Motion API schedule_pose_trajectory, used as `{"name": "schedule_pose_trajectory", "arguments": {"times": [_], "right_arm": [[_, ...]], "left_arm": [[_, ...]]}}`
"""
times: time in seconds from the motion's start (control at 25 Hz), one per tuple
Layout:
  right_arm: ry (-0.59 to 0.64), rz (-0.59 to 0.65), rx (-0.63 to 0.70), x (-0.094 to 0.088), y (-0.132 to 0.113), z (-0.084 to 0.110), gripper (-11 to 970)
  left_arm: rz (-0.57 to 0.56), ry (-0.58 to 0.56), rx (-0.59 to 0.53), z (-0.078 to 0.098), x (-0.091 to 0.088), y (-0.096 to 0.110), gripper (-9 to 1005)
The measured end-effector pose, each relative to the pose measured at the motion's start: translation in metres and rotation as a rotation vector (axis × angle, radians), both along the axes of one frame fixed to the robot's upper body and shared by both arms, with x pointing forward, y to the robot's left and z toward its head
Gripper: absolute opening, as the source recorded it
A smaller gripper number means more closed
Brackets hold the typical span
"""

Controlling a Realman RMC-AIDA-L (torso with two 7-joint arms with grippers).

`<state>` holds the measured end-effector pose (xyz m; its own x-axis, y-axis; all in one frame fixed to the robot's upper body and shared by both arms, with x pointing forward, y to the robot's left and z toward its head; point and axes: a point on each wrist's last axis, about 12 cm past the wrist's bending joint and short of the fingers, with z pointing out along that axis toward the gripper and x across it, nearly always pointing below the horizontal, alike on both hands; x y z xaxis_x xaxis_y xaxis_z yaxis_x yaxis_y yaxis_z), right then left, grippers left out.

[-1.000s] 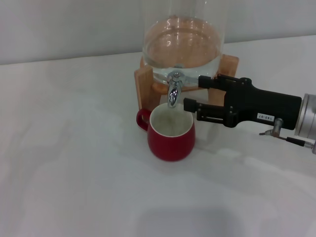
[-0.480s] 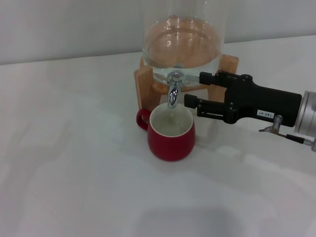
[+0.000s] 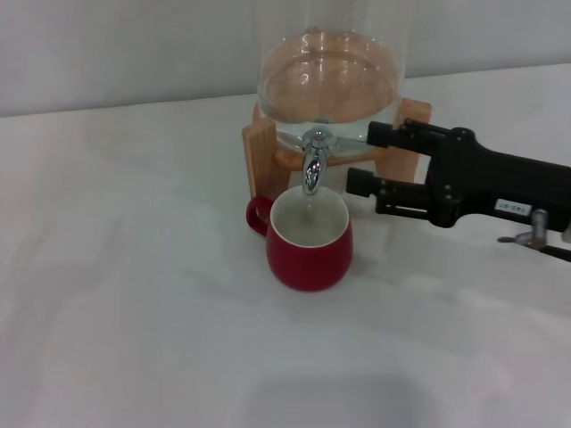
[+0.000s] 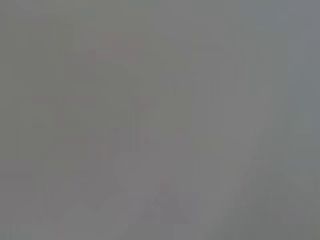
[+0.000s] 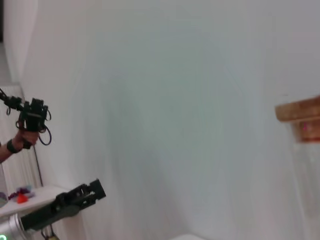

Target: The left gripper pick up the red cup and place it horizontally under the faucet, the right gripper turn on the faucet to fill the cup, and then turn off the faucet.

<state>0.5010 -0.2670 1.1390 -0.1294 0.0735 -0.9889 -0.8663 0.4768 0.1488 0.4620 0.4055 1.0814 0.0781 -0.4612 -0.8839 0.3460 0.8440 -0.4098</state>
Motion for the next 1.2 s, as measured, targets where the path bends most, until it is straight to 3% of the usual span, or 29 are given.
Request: {"name": "schedule_pose_trajectory", "arguments": {"times": [0.36, 0.8, 1.2], "right_arm": [[-0.012, -0.086, 0.032, -0.003, -0.033, 0.002, 798], [-0.053, -0.396, 0.032, -0.008, -0.105, -0.005, 798], [-0.086, -0.683, -0.039, 0.001, -0.145, -0.009, 798]], "left_arm": [[0.003, 0.008, 0.004, -0.001, -0.004, 0.002, 833], [0.014, 0.044, 0.01, -0.009, -0.021, 0.006, 833], [-0.137, -0.004, 0.069, -0.006, -0.034, -0.01, 833]]}}
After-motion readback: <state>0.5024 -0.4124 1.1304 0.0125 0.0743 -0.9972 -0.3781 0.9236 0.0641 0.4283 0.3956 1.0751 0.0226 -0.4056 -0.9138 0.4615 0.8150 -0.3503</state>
